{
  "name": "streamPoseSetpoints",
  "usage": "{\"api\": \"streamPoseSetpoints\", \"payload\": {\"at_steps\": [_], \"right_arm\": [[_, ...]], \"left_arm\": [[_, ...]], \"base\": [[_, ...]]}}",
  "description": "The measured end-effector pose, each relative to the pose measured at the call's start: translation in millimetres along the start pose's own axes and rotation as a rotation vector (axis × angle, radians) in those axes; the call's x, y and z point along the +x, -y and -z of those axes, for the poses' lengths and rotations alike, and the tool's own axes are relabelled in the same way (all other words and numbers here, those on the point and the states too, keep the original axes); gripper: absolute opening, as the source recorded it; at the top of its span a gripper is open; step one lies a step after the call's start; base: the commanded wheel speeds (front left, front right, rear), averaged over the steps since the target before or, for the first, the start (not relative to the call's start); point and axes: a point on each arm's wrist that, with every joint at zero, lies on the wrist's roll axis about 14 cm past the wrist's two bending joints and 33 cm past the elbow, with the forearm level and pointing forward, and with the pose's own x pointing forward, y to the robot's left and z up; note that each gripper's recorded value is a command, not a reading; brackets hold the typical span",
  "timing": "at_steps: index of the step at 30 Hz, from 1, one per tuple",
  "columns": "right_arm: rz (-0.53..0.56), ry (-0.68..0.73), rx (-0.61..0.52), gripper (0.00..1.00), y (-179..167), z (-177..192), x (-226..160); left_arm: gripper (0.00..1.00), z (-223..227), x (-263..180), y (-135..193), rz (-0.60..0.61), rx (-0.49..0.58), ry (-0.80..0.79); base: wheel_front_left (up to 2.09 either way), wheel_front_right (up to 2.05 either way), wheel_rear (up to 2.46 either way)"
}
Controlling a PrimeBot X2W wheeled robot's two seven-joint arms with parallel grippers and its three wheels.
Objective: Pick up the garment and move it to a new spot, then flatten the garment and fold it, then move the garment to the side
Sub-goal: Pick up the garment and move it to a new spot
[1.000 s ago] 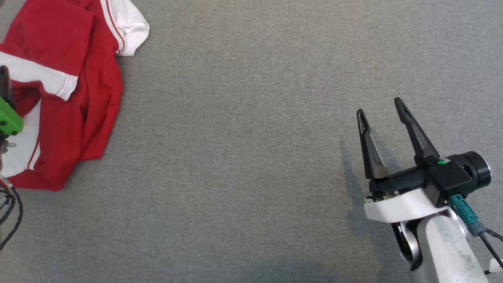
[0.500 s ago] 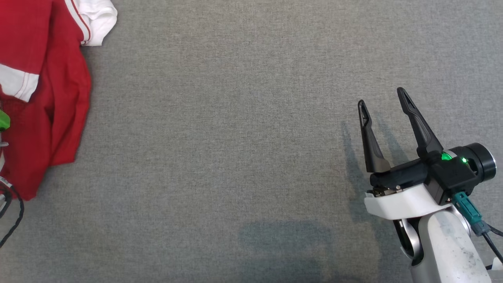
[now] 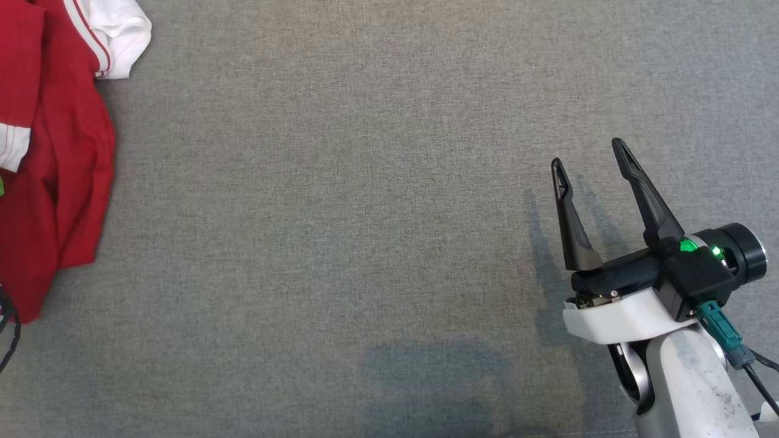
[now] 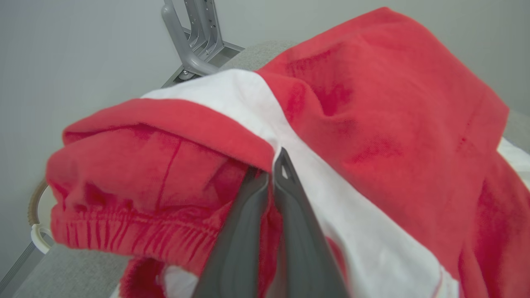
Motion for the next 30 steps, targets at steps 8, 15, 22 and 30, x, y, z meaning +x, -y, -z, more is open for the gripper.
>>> {"api": "streamPoseSetpoints", "payload": {"at_steps": [8,15,22,30], "right_arm": [[-0.027,0.019,0.016,1.00,-11.0,-8.2,0.5],[-0.049,0.036,0.032,1.00,-20.5,-17.5,-1.2],[-0.055,0.080,0.054,1.00,-25.2,-38.8,-5.2],[-0.037,0.136,0.065,1.00,-23.3,-68.6,-22.5]], "left_arm": [[0.00,-16.3,-11.1,-5.5,0.032,0.018,0.046],[0.00,-55.5,-26.0,1.7,0.099,0.048,0.147],[0.00,-114.3,-53.3,31.2,0.215,0.085,0.302],[0.00,-187.3,-113.7,85.7,0.388,0.146,0.504]], "base": [[0.00,0.00,0.00],[0.00,0.00,0.00],[0.00,0.00,0.00],[0.00,0.00,0.00]]}}
